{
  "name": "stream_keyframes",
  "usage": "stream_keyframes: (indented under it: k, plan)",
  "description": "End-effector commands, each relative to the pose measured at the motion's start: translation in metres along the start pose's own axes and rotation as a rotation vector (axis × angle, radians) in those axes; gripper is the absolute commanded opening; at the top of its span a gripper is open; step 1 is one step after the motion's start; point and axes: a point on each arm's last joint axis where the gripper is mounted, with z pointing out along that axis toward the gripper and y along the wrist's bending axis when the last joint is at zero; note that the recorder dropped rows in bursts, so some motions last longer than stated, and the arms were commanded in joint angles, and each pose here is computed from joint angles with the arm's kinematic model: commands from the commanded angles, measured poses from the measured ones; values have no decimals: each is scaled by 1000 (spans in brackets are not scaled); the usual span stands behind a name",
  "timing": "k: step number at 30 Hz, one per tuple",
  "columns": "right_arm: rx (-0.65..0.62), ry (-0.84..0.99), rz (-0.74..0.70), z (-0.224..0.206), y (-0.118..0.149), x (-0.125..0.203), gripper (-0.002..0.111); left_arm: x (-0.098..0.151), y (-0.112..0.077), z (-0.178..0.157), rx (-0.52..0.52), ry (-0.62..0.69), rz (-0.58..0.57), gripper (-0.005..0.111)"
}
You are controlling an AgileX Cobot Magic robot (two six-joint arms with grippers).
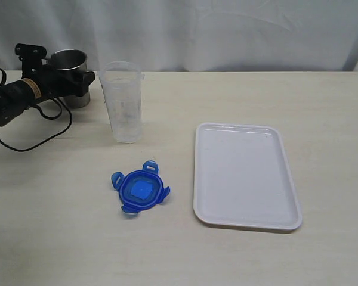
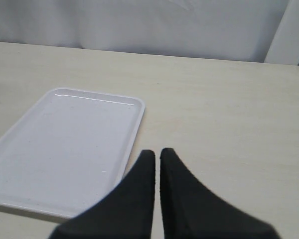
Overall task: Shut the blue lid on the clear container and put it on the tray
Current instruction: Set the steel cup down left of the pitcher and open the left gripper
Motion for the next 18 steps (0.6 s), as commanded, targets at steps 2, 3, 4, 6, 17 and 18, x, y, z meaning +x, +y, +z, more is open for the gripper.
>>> stream_keyframes:
  k: [2, 3, 4, 6, 17, 18]
  plan:
    - [0, -10, -6, 0, 0, -1, 4, -7, 0, 0, -4, -22, -9, 86]
    - [0, -10, -6, 0, 0, -1, 4, -7, 0, 0, -4, -22, -8, 86]
    - [0, -10, -6, 0, 0, -1, 4, -7, 0, 0, -4, -22, -8, 87]
    - [0, -10, -6, 0, 0, -1, 4, -7, 0, 0, -3, -21, -9, 91]
    - [0, -10, -6, 0, 0, -1, 4, -10, -3, -1, 21, -5, -17, 99]
    - [0, -10, -6, 0, 0, -1, 4, -10, -3, -1, 21, -5, -17, 99]
